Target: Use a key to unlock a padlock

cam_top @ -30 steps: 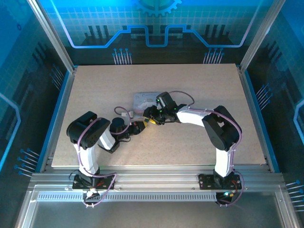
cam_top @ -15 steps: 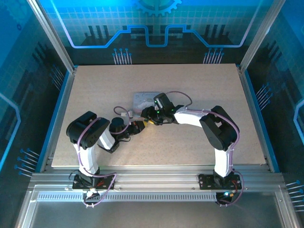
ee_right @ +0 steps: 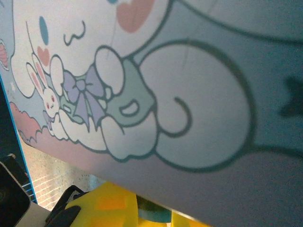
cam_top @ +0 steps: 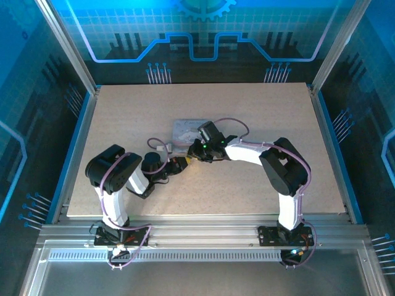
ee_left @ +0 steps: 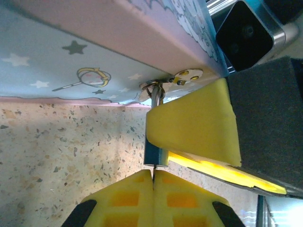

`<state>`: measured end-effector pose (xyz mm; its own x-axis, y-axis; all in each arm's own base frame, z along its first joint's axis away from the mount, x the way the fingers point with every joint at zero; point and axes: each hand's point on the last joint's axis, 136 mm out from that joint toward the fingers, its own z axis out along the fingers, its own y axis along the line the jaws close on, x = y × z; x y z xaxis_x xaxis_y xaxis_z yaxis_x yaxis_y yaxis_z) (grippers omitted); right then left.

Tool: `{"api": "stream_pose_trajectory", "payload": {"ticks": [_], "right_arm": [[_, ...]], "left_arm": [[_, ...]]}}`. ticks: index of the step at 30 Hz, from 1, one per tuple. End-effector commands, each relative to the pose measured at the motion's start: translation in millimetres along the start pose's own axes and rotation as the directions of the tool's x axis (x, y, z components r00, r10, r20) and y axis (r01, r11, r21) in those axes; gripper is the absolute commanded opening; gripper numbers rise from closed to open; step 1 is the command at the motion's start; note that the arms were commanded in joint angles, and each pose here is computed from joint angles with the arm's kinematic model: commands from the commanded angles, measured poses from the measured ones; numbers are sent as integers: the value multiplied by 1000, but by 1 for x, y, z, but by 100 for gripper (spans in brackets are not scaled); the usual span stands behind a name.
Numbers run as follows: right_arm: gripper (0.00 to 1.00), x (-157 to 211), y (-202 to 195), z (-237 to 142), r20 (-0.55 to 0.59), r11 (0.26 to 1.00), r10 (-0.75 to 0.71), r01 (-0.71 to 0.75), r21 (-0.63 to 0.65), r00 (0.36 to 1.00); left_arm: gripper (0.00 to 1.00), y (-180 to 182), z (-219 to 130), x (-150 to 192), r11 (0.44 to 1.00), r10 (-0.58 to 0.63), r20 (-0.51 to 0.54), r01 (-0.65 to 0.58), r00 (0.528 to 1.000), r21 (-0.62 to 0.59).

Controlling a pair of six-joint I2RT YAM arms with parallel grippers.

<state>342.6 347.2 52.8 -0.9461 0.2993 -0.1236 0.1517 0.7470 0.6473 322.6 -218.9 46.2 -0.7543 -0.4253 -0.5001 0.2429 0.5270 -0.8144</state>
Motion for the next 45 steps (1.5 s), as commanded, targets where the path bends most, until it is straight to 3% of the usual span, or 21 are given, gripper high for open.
{"api": "stream_pose_trajectory", "payload": {"ticks": [1, 5, 8, 15, 22, 25, 27, 29, 33, 34, 40, 45], "right_arm": [[0, 28, -33, 1, -84, 988, 55, -42, 146, 995], [0, 28, -32, -1, -83, 988, 45, -32, 152, 995], [0, 28, -30, -2, -84, 987, 41, -27, 159, 996], [0, 26, -21, -6, -88, 989, 59, -46, 142, 994], [0, 26, -24, -13, -99, 987, 52, -36, 158, 994], [0, 28, -27, -14, -107, 985, 45, -26, 171, 993], [0, 29, -29, -15, -109, 984, 43, -23, 177, 993], [2, 29, -28, -16, -106, 986, 39, -21, 166, 994], [47, 27, -25, -23, -92, 989, 37, -23, 149, 995], [53, 25, -24, -26, -85, 989, 36, -24, 143, 996], [56, 17, -27, -42, -53, 992, 34, -27, 126, 998], [54, 14, -35, -44, -36, 993, 76, -72, 98, 996]], "left_arm": [[0, -20, -2, 0, 988, 148, -7, -148, 989, 37], [0, -21, -1, 3, 956, 287, -58, -289, 956, -42], [0, -26, -2, 5, 896, 420, -112, -431, 900, -106], [0, -33, -5, 16, 672, 683, -204, -712, 702, -203], [0, -32, -8, 15, 475, 805, -230, -826, 547, -303], [0, -32, -11, 11, 447, 818, -230, -834, 528, -324], [0, -31, -12, 11, 448, 818, -228, -833, 529, -327], [0, -28, -12, 15, 488, 797, -224, -816, 562, -310], [0, -17, -17, 17, 662, 685, -159, -698, 711, -272], [0, -14, -18, 17, 697, 655, -146, -667, 742, -264], [0, -7, -16, 19, 810, 538, -126, -553, 833, -194], [0, -4, -15, 15, 873, 458, -98, -468, 883, -137]]}}
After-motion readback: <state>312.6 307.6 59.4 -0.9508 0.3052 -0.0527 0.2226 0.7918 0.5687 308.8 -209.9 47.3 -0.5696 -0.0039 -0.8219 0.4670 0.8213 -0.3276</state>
